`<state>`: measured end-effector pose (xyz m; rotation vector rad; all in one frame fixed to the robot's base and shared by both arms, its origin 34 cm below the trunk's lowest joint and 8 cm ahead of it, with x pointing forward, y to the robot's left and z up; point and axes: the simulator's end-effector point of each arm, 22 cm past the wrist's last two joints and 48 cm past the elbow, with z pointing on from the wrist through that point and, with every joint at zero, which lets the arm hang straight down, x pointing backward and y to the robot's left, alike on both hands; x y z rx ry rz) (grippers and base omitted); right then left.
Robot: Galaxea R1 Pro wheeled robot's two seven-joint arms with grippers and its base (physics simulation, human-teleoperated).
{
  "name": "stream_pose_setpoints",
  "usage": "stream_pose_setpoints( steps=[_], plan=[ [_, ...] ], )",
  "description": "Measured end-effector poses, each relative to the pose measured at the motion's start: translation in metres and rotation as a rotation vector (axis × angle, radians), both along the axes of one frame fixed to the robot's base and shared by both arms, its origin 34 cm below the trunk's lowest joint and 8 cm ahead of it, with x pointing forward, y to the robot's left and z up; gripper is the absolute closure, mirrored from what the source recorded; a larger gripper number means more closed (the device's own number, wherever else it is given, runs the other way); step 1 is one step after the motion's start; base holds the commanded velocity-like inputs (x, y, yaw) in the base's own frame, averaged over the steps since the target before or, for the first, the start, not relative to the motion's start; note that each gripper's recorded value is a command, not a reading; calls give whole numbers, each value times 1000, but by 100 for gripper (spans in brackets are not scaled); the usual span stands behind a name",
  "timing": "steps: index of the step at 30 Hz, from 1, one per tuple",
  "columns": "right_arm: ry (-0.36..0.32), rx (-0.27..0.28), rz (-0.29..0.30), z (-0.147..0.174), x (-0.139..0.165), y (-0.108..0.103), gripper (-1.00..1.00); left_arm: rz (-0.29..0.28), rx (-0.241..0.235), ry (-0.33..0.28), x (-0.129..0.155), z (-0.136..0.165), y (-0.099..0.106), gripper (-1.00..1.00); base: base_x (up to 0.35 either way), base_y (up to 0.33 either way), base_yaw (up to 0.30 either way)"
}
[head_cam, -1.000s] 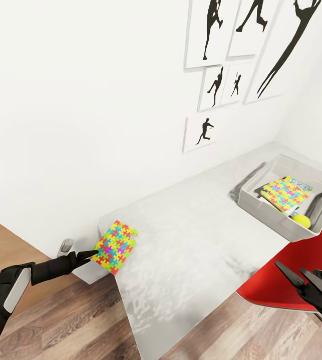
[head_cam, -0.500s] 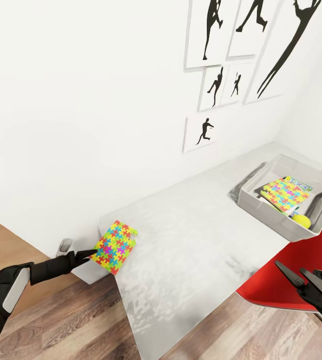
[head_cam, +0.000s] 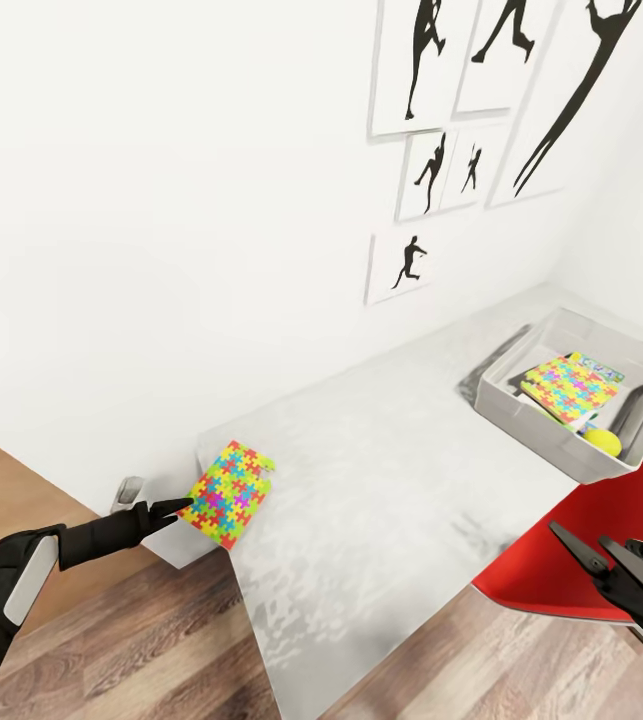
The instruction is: Put all the toys in the child's room - the three board games (two on the bed and one on the table), the two jigsaw puzzles on the table, and the tennis ball on the table - inside the toy box on the table in the child's room.
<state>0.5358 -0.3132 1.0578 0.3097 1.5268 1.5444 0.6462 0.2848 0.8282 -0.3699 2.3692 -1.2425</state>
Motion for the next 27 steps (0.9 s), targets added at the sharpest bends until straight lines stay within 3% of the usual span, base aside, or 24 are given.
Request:
stream_pose_setpoints(
  steps=[14, 27],
  plan=[
    [1, -1, 0, -5, 2, 0, -100, 0, -2, -1, 2, -4, 0, -100, 0, 0, 0],
    [24, -39, 11, -17, 2, 3, -100, 0, -2, -1, 3, -7, 0, -100, 0, 0, 0]
  ],
)
